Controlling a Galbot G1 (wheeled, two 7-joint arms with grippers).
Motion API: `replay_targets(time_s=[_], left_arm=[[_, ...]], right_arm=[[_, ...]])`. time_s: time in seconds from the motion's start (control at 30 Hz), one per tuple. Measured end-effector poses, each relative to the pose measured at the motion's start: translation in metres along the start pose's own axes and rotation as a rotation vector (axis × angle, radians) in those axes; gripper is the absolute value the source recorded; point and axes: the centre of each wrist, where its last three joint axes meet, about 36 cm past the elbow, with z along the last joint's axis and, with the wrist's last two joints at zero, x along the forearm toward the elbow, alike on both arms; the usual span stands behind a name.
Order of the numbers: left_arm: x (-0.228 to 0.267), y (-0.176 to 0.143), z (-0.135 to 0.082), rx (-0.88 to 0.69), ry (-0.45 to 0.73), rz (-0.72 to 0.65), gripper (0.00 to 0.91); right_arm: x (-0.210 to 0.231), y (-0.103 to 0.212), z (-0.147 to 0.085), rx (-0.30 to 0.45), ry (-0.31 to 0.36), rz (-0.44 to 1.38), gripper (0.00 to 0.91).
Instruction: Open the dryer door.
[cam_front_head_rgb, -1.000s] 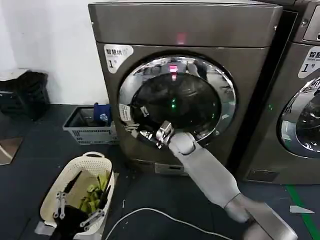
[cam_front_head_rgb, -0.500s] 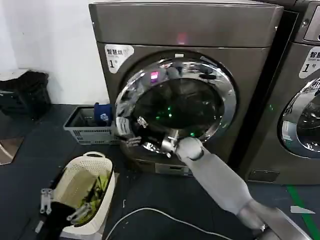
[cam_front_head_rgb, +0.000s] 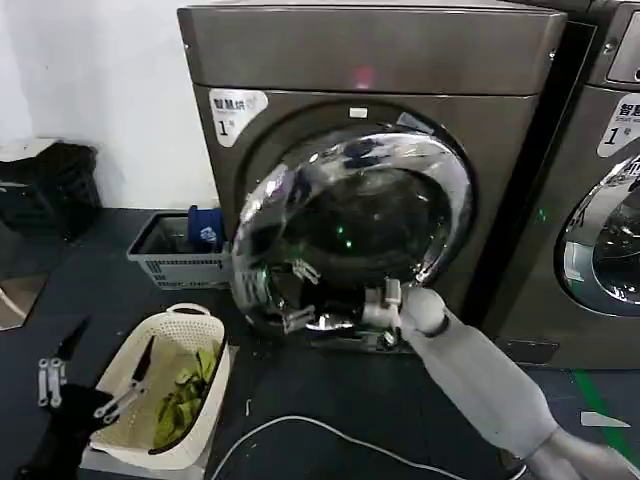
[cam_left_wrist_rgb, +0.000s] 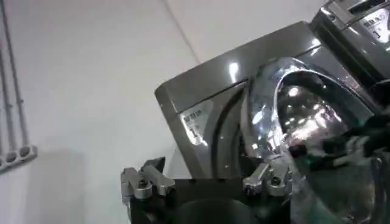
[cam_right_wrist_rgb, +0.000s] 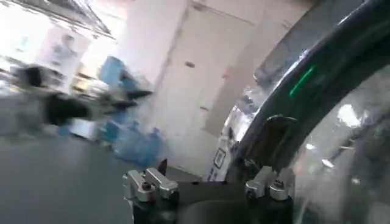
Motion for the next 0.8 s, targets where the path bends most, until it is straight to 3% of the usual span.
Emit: replay_targets(time_s=[0.3, 0.5, 0.8], left_arm=[[-0.027, -0.001, 0.012, 0.059, -0.007, 0.046, 0.907], [-0.054, -0.004, 0.018, 0.08, -0.031, 0.131, 0.907], [-0.091, -0.017, 0.029, 0.08, -0.081, 0.281, 0.907]], right_arm=[[0.03, 0.024, -0.022, -0.013, -0.034, -0.144, 0.907], [0.064, 0.046, -0.048, -0.005, -0.011, -0.201, 0.907], [0.134, 0.08, -0.081, 0.028, 0.046, -0.032, 0.907]])
